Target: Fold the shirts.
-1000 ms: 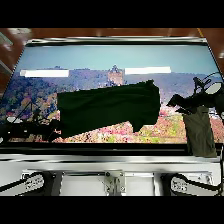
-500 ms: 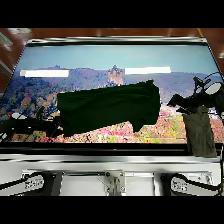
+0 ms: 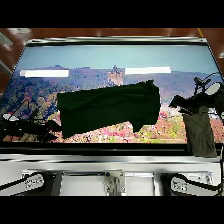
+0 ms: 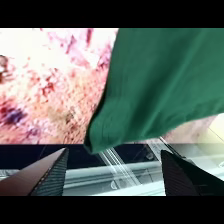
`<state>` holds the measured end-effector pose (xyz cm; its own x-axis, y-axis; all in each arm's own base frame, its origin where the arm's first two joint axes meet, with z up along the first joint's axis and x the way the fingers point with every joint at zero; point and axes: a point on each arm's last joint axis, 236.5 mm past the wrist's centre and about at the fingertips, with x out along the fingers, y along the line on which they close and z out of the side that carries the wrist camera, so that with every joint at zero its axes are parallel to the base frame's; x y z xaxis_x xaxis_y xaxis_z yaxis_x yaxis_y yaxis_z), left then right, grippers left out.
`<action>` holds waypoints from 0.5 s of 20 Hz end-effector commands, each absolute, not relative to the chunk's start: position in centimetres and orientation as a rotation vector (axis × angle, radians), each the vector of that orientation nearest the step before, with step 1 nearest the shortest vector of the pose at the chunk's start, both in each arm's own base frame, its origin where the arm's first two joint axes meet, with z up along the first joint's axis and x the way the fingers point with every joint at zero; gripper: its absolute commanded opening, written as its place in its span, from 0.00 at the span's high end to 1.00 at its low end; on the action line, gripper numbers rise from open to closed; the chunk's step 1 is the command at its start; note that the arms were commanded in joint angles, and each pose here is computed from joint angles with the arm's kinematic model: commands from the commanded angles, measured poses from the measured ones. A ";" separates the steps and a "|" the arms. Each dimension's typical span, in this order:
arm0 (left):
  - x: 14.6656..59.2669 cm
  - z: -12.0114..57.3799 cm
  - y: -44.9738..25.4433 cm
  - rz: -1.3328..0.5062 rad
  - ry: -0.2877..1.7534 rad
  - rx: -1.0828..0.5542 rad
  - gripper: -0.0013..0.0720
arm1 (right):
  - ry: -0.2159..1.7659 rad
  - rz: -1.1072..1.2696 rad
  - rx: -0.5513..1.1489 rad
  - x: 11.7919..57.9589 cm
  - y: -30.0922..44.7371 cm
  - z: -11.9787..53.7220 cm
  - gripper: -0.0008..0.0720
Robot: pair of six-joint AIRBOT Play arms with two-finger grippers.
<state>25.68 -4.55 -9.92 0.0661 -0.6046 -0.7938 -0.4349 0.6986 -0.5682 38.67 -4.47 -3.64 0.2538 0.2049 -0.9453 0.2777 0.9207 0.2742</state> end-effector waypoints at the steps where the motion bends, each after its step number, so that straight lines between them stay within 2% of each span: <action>1: 26.2 -11.1 -5.9 -0.149 1.545 -0.852 0.07 | 1.322 -0.054 0.426 38.8 -4.6 -3.7 0.09; 5: 27.8 -11.8 -8.5 -0.170 1.520 -0.886 0.08 | 1.320 -0.056 0.429 38.8 -4.6 -3.7 0.09; 6: 28.2 -11.9 -9.0 -0.171 1.510 -0.900 0.21 | 1.320 -0.057 0.430 38.8 -4.6 -3.7 0.09; 7: 28.6 -11.9 -9.4 -0.172 1.498 -0.914 0.46 | 1.320 -0.058 0.430 38.8 -4.6 -3.7 0.09; 8: 28.9 -11.8 -9.9 -0.175 1.486 -0.925 0.57 | 1.320 -0.060 0.432 38.8 -4.6 -3.7 0.09; 9: 29.1 -11.8 -10.1 -0.179 1.480 -0.918 0.65 | 1.327 -0.065 0.441 38.7 -4.5 -3.9 0.09; 10: 29.1 -11.8 -10.2 -0.193 1.479 -0.901 0.78 | 1.346 -0.069 0.455 38.5 -4.4 -4.4 0.09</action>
<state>28.15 -9.28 -11.81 0.1130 -0.6174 -0.7785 -0.4174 0.6815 -0.6011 38.76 -4.57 -3.87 0.2545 0.2016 -0.9458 0.2872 0.9181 0.2730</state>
